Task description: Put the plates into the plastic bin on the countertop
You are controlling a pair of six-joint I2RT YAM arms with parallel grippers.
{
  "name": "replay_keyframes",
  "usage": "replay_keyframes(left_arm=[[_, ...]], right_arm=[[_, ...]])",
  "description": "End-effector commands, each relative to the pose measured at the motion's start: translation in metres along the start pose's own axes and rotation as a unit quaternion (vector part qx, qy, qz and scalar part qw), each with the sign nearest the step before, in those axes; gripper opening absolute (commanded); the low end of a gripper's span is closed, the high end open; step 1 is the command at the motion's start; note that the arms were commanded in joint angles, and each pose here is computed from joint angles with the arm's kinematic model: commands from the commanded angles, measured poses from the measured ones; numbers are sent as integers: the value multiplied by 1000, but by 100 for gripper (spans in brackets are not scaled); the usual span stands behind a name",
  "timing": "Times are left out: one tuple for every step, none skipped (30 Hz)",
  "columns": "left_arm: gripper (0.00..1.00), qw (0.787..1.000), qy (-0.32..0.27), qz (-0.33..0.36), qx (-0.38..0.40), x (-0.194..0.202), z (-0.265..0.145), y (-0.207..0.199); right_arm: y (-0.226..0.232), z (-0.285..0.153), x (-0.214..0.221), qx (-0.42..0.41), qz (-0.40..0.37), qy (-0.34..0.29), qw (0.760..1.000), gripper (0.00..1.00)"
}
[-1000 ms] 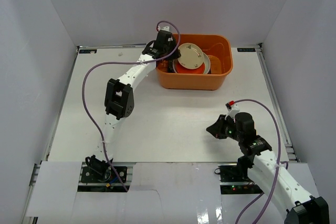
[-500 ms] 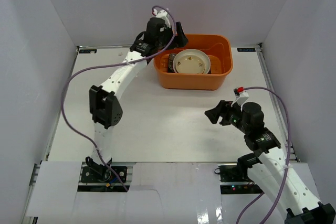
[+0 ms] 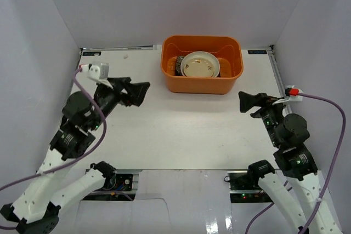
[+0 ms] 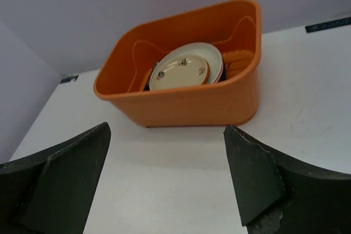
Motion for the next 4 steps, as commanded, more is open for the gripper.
replay_keyframes(left_arm=[[98, 997, 38, -7, -66, 47, -27, 32], [98, 995, 56, -7, -77, 66, -32, 39], [98, 993, 75, -9, -94, 79, -39, 46], [98, 991, 72, -12, -112, 81, -45, 53]], right_arm=[[-8, -11, -41, 45, -21, -69, 996, 90], [-6, -9, -42, 40, -20, -72, 996, 90], [-4, -7, -42, 34, -20, -71, 997, 90], [0, -4, -37, 20, -21, -60, 998, 90]])
Point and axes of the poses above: each gripper's point midway between its finger pads, its own z axis out along the fingers, its own y axis along the line the jaws close on, x = y × z, the point moved 2 cm from there along -z, back along the fingers, and after that the axes turned 3 degrees about z, right-handed, at the moved point
